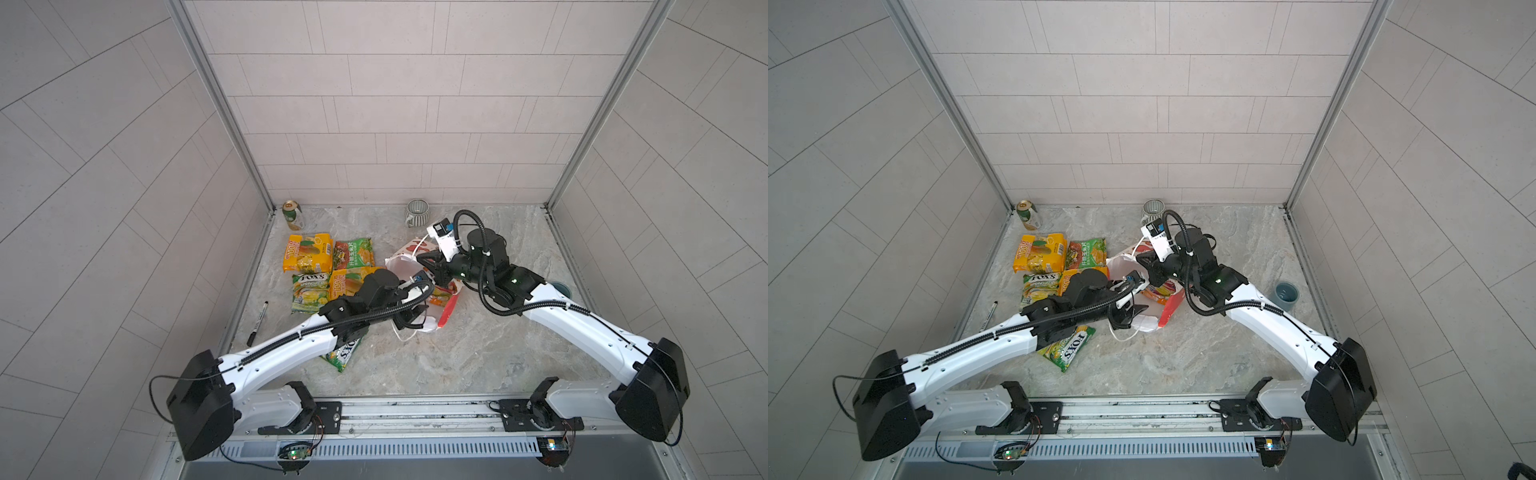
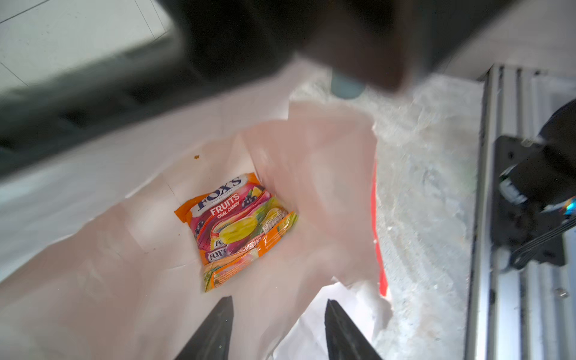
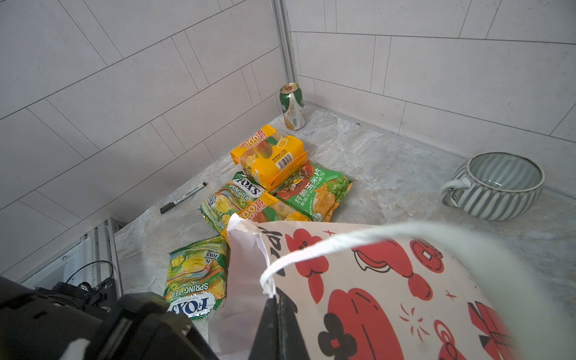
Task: Take the snacks out of the paper bag
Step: 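Lower the left gripper into the bag toward the pink Fox's Fruits packet, then close the left gripper on the pink Fox's Fruits packet inside the bag, then lift the pink packet out with the left gripper while the right gripper uprights the bag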
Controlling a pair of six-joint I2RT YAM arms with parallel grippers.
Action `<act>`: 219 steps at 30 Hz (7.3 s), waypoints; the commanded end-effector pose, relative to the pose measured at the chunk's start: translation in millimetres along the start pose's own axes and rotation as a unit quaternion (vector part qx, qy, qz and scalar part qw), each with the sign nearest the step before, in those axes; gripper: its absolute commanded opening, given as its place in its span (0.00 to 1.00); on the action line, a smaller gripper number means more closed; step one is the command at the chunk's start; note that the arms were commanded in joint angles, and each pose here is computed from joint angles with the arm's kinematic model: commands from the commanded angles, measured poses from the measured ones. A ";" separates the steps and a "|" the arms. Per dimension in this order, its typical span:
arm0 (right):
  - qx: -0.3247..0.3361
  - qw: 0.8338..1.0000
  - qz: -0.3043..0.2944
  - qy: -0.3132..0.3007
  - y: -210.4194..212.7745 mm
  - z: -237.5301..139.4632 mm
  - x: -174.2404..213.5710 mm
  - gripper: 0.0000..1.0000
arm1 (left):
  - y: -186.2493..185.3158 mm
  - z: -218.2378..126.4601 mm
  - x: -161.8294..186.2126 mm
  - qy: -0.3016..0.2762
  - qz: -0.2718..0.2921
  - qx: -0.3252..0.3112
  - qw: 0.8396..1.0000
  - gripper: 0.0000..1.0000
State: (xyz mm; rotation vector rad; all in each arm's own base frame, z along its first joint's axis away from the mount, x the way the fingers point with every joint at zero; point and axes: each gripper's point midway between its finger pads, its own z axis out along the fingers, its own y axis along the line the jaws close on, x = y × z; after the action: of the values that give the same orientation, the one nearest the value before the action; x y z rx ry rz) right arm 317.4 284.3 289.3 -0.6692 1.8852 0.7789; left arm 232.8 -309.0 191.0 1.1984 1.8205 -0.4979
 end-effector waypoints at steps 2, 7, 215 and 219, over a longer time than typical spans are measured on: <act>-0.008 0.999 -0.013 -0.039 9.4 -14.6 -27.0 0.04 | 7.0 13.6 -3.5 0.019 0.075 -0.024 0.997 0.55; -0.017 0.999 -0.008 -0.042 11.5 -13.3 -26.8 0.04 | 3.3 33.3 4.2 0.047 0.113 -0.016 0.992 0.55; 0.006 0.994 0.068 -0.090 -34.3 -22.6 -49.7 0.04 | 31.2 118.8 0.7 0.076 0.299 -0.214 0.927 0.00; 0.014 0.994 0.071 -0.088 -39.6 -17.1 -48.3 0.04 | 27.4 94.4 -13.8 0.064 0.289 -0.212 0.931 0.00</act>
State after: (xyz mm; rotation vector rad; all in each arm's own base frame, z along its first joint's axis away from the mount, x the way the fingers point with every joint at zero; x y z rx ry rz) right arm 348.4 251.7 312.2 -0.4596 1.8419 0.8780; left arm 309.7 -375.2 131.8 1.4407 1.4691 0.3473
